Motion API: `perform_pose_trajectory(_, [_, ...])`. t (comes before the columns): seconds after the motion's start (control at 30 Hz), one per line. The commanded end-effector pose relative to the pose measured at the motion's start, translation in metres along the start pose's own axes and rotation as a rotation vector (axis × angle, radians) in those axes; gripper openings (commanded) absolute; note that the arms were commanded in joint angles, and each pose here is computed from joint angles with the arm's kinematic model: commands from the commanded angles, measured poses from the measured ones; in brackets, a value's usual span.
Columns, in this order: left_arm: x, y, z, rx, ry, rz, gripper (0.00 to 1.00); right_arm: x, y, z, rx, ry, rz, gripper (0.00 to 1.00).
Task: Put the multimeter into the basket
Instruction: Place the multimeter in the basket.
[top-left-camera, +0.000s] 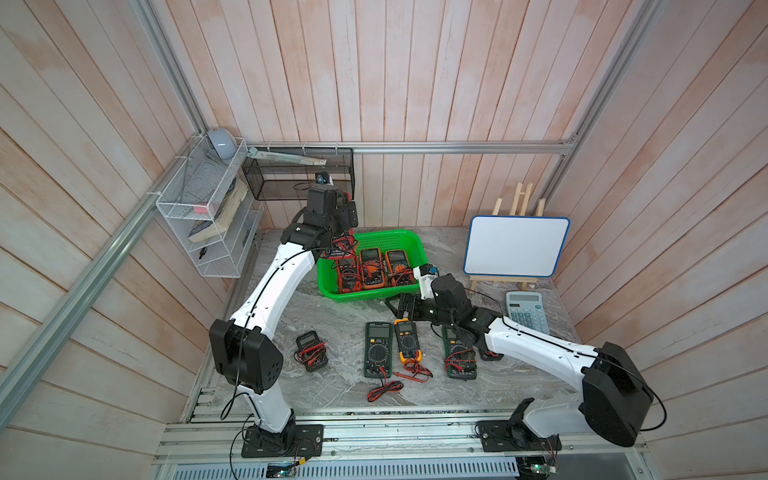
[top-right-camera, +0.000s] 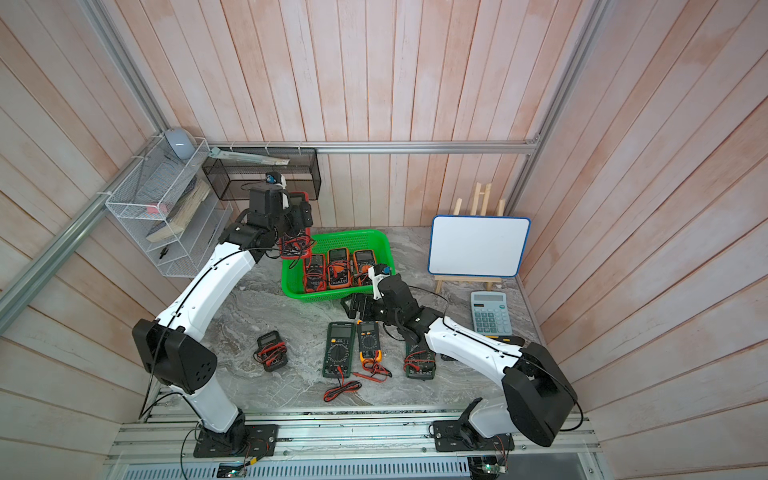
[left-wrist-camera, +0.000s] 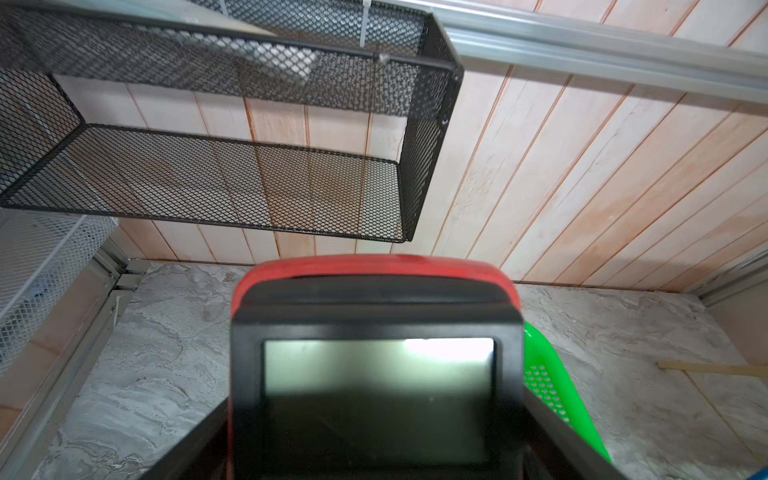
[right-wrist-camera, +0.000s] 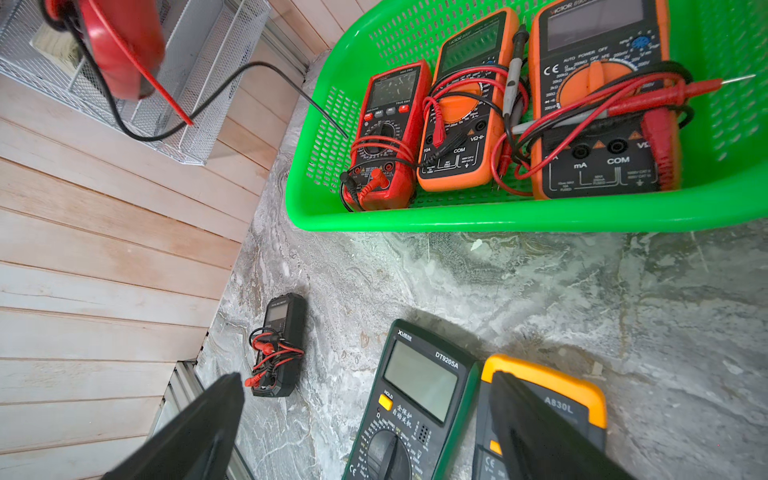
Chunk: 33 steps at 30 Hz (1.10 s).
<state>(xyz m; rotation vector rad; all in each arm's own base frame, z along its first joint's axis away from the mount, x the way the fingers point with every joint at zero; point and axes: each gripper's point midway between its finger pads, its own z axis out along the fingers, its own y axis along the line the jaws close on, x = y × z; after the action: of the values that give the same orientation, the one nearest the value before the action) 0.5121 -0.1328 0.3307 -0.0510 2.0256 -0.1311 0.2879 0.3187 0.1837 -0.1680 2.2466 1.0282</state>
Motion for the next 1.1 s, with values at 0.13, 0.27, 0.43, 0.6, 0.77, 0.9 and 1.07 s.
perform_pose_trajectory(0.13, [0.051, 0.009, 0.055, -0.036, 0.031, 0.011, 0.00, 0.012, -0.016, -0.001, 0.040, 0.019, 0.009, 0.98])
perform_pose_trajectory(0.27, [0.081, 0.014, 0.079, -0.065, 0.091, 0.012, 0.00, 0.017, -0.022, -0.007, 0.052, 0.015, 0.017, 0.98])
perform_pose_trajectory(0.43, [0.109, 0.022, 0.102, -0.107, 0.167, -0.003, 0.00, 0.021, -0.027, -0.012, 0.065, 0.015, 0.022, 0.98])
perform_pose_trajectory(0.6, [0.125, 0.031, 0.115, -0.154, 0.222, -0.025, 0.00, 0.023, -0.029, -0.013, 0.075, 0.019, 0.026, 0.98])
perform_pose_trajectory(0.77, [0.147, 0.042, 0.128, -0.204, 0.297, -0.035, 0.15, 0.023, -0.029, -0.015, 0.074, 0.017, 0.028, 0.98])
perform_pose_trajectory(0.9, [0.159, 0.054, 0.132, -0.228, 0.335, -0.054, 0.41, 0.024, -0.030, -0.017, 0.079, 0.021, 0.029, 0.98])
perform_pose_trajectory(1.07, [0.160, 0.056, 0.131, -0.219, 0.345, -0.057, 0.85, 0.026, -0.031, -0.019, 0.089, 0.026, 0.030, 0.98])
